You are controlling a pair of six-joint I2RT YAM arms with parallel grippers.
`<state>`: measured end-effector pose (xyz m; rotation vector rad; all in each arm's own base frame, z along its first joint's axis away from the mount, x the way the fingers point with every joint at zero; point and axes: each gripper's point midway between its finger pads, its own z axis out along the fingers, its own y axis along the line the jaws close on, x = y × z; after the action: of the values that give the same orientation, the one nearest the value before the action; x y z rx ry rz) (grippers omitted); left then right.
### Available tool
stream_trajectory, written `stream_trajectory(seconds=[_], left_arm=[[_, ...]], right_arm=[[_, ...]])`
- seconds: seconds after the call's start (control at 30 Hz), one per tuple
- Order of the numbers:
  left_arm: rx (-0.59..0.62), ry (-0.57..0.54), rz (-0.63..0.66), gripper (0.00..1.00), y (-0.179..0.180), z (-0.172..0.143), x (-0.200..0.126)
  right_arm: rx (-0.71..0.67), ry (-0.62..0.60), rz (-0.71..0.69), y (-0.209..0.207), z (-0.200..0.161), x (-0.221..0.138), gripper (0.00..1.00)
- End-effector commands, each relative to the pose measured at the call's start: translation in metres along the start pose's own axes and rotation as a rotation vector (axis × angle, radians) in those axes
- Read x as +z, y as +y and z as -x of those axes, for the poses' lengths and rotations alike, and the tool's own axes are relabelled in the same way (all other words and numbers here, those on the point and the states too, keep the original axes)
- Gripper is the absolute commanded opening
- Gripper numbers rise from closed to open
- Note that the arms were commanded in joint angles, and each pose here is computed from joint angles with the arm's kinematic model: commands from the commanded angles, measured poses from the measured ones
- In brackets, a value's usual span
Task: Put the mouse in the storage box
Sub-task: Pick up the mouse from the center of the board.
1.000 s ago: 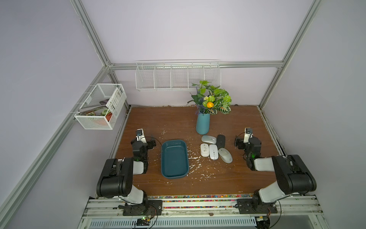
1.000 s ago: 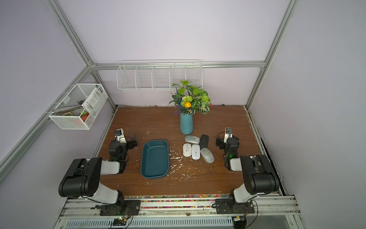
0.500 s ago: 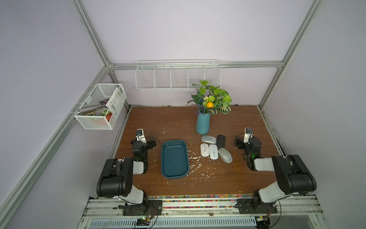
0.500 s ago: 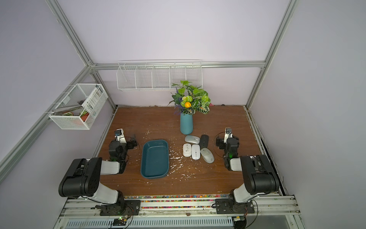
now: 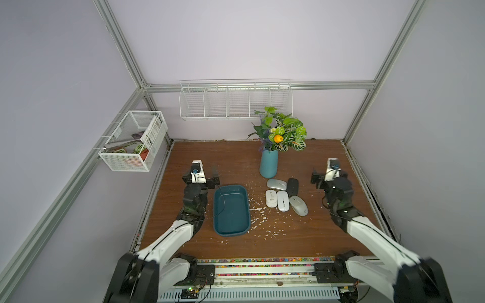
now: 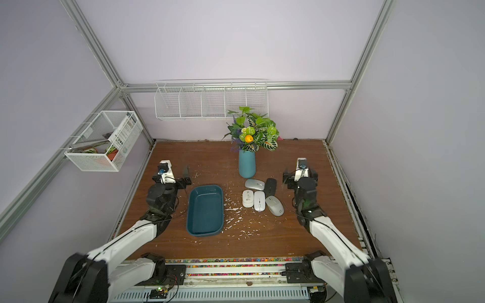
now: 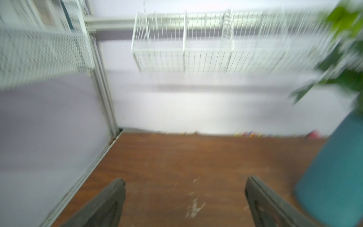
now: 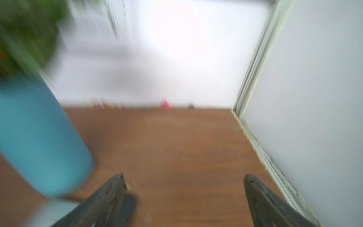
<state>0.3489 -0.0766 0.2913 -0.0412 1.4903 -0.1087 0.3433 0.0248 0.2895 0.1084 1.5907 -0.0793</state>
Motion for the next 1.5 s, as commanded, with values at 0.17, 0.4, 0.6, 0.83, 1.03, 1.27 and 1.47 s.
stream_trajectory(seconds=[0.17,0.4,0.6,0.83,1.03,1.27,1.47], left_arm=[[-0.318,0.151,-0.2,1.0,-0.026,0.043,-0.065],[-0.172,0.537,0.052,1.0,0.012,0.006,-0.086],[-0.143,0.733,-0.033,1.0,-0.002,-0.036,-0.104],[-0.157,0.679,-0.07,1.0,0.0,-0.039,-0.119],[-0.154,0.66,-0.079,1.0,0.001,-0.04,-0.121],[-0.154,0.661,-0.089,1.0,-0.001,-0.043,-0.121],[-0.153,0.667,-0.095,1.0,-0.002,-0.045,-0.121]], right_arm=[[0.327,0.134,0.049,-0.018,-0.019,-0.061,0.98],[0.202,0.932,0.142,0.025,-0.119,-0.082,0.94],[0.024,1.292,0.175,0.053,-0.167,-0.116,0.99],[-0.087,1.403,0.192,0.064,-0.195,-0.132,0.99],[-0.131,1.449,0.196,0.069,-0.21,-0.124,0.99],[-0.198,1.502,0.184,0.073,-0.234,-0.11,0.99],[-0.255,1.51,0.138,0.071,-0.245,-0.093,0.99]])
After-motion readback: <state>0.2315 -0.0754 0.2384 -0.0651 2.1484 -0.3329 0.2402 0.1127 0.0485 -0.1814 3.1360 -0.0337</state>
